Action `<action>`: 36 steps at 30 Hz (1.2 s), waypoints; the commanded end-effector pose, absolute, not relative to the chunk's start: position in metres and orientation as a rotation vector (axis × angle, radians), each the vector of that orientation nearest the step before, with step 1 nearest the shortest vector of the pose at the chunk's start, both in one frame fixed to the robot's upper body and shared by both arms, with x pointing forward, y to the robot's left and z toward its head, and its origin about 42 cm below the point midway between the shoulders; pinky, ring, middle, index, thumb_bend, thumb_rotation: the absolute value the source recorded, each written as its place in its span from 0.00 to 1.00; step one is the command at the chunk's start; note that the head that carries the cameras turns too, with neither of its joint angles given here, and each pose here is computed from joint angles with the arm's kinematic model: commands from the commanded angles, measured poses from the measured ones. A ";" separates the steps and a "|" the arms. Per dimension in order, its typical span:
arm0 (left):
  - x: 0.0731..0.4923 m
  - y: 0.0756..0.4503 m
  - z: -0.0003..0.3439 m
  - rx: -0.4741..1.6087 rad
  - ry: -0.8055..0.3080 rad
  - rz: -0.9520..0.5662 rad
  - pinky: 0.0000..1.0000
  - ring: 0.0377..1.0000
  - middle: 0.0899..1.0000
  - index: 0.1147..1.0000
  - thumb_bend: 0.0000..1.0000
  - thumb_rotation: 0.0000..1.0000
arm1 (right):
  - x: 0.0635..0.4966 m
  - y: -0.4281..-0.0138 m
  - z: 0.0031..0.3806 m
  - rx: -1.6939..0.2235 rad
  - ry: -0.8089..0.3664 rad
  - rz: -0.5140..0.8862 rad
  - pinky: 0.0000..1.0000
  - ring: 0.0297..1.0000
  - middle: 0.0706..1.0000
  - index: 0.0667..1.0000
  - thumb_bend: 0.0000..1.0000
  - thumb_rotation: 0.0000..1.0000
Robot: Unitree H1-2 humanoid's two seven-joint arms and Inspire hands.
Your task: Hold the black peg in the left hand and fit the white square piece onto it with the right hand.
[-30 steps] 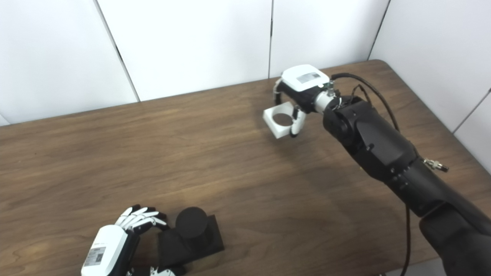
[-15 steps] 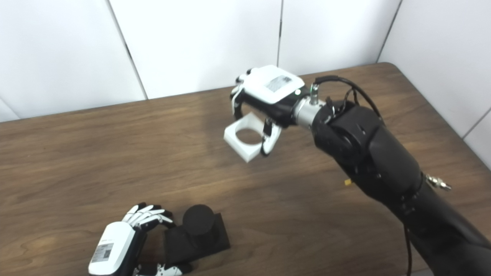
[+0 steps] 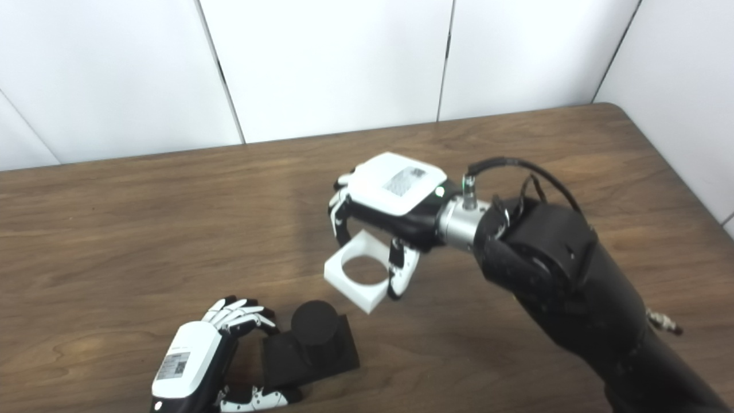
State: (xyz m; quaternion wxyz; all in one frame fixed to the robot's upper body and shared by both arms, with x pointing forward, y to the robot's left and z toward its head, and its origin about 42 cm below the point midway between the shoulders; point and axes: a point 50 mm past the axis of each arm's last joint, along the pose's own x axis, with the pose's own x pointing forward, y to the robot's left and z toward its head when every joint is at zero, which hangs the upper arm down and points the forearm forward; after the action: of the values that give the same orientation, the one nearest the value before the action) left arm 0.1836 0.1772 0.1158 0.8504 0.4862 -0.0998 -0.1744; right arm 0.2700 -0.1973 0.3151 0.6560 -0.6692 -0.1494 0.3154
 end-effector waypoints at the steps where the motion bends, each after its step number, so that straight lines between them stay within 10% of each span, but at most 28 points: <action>1: 0.182 0.172 0.114 1.050 -0.194 -0.416 0.92 0.84 0.73 0.42 0.52 0.05 | 0.266 -0.195 0.331 -1.539 -0.421 0.675 0.94 0.91 0.80 0.45 0.52 0.13; 36: 0.185 0.157 0.116 1.045 -0.209 -0.409 0.93 0.84 0.73 0.42 0.52 0.05 | 0.246 -0.163 0.337 -1.495 -0.486 0.768 0.99 0.95 0.81 0.45 0.52 0.13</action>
State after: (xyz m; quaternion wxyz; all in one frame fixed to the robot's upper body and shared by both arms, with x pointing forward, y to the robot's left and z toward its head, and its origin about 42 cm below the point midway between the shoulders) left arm 0.1880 0.1632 0.1182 0.8493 0.4869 -0.1014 -0.1770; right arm 0.2455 -0.1646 0.3293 0.6510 -0.6441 -0.1970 0.3501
